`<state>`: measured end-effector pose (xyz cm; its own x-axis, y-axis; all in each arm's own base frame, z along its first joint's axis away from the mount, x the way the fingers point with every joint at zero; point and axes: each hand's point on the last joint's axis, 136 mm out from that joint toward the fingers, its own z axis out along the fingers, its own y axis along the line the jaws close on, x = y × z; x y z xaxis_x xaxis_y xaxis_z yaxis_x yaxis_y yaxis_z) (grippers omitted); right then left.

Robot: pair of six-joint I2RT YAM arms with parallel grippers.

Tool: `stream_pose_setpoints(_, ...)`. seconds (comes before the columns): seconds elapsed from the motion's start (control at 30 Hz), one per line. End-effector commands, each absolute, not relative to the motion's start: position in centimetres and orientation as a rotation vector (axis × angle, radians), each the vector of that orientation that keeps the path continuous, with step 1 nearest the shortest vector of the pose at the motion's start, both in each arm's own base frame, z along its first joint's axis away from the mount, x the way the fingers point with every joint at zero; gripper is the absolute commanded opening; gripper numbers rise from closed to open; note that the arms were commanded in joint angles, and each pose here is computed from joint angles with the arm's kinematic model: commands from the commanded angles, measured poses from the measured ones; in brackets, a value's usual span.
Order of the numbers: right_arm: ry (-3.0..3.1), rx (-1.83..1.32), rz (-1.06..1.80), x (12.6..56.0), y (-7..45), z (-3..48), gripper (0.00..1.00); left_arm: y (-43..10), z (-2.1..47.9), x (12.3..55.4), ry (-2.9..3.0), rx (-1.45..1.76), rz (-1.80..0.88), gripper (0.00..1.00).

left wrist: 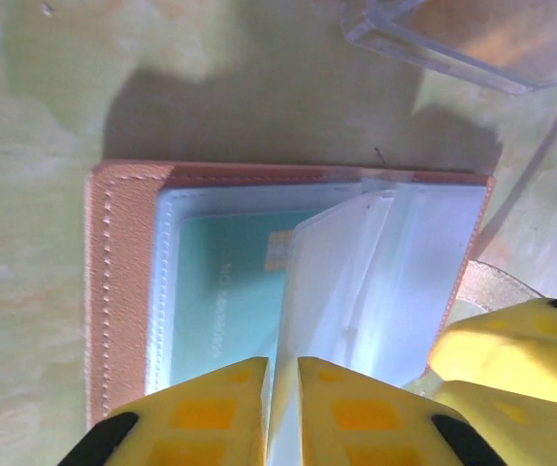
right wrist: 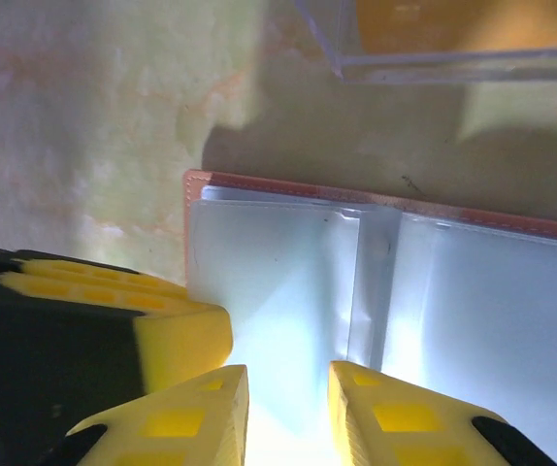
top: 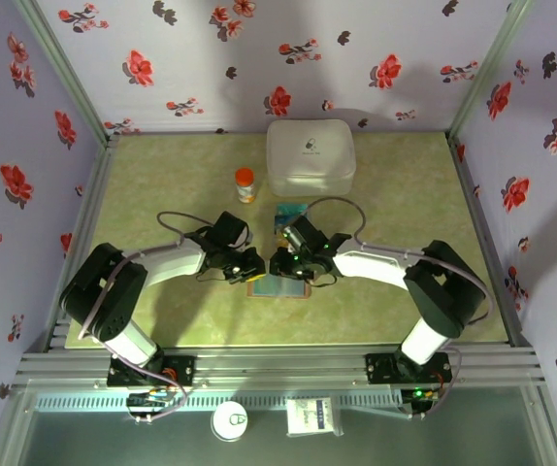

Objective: Take the credit cards out of the card holder

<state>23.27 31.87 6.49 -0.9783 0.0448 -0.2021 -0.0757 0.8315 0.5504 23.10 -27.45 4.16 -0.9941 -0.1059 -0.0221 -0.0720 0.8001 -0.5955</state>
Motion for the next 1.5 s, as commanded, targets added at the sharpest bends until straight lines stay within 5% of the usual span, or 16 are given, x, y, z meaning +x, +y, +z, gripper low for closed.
stream_pose_setpoints(0.0,2.791,-0.015,0.758,23.7,29.9,7.3,0.28,-28.8,6.4,23.1,2.902,-0.084,-1.022,0.17)
stream_pose_setpoints(0.93,2.711,0.152,0.679,23.7,23.7,10.1,0.36,-36.3,7.2,23.0,2.898,0.148,-1.077,0.39)
stream_pose_setpoints(1.27,2.766,0.116,0.778,23.5,26.4,9.1,0.31,-30.9,6.9,23.7,2.890,0.039,-0.942,0.35)
stream_pose_setpoints(1.47,2.801,0.034,0.816,23.2,29.1,8.9,0.28,-28.6,5.7,23.1,2.920,0.003,-0.892,0.24)
